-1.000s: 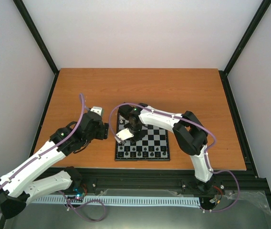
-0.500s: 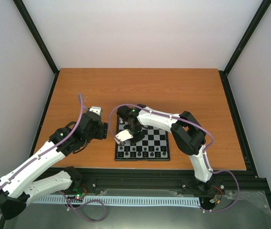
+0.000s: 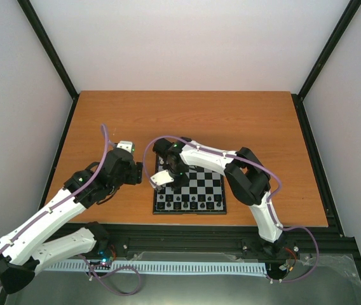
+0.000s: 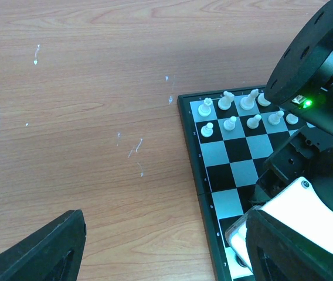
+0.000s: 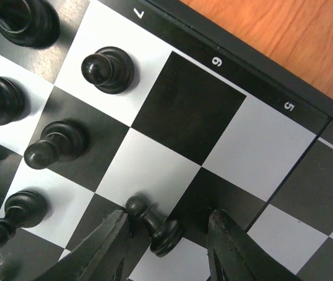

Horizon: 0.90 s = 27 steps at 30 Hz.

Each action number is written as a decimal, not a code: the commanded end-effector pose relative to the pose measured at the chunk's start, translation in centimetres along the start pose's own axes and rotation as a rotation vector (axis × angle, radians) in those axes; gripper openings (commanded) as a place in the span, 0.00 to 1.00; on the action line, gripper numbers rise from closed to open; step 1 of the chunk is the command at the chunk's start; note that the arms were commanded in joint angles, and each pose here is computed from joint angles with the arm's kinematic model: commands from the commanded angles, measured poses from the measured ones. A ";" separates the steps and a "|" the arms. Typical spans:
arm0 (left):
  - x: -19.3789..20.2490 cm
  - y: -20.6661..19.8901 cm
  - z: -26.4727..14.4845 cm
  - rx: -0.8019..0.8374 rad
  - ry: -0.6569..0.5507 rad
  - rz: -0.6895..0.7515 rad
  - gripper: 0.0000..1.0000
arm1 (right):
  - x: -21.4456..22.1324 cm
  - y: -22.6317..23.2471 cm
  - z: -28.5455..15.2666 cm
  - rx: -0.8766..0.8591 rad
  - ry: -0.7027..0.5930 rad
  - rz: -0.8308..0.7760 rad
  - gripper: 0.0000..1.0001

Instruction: Set up the chess pieces on the board

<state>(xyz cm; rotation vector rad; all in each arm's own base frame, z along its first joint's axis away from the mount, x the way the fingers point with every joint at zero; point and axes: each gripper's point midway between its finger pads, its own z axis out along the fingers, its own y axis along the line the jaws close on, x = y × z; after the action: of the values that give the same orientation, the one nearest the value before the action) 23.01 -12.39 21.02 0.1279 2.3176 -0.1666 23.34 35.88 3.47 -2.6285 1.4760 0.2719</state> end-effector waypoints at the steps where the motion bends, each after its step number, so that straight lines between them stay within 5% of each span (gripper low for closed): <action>1: -0.8 -1.1 -0.3 0.061 -0.023 -0.011 0.77 | -0.6 0.6 1.4 -0.044 0.002 0.036 0.36; 27: -0.6 -1.4 -0.2 0.076 -0.013 -0.007 0.77 | 0.7 2.9 0.4 -0.053 0.031 0.065 0.29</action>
<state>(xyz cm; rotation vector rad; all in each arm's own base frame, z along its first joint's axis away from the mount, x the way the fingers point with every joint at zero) 22.81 -12.88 20.93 0.1424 2.3255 -0.2009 21.88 34.37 3.46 -2.6316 1.5490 0.3084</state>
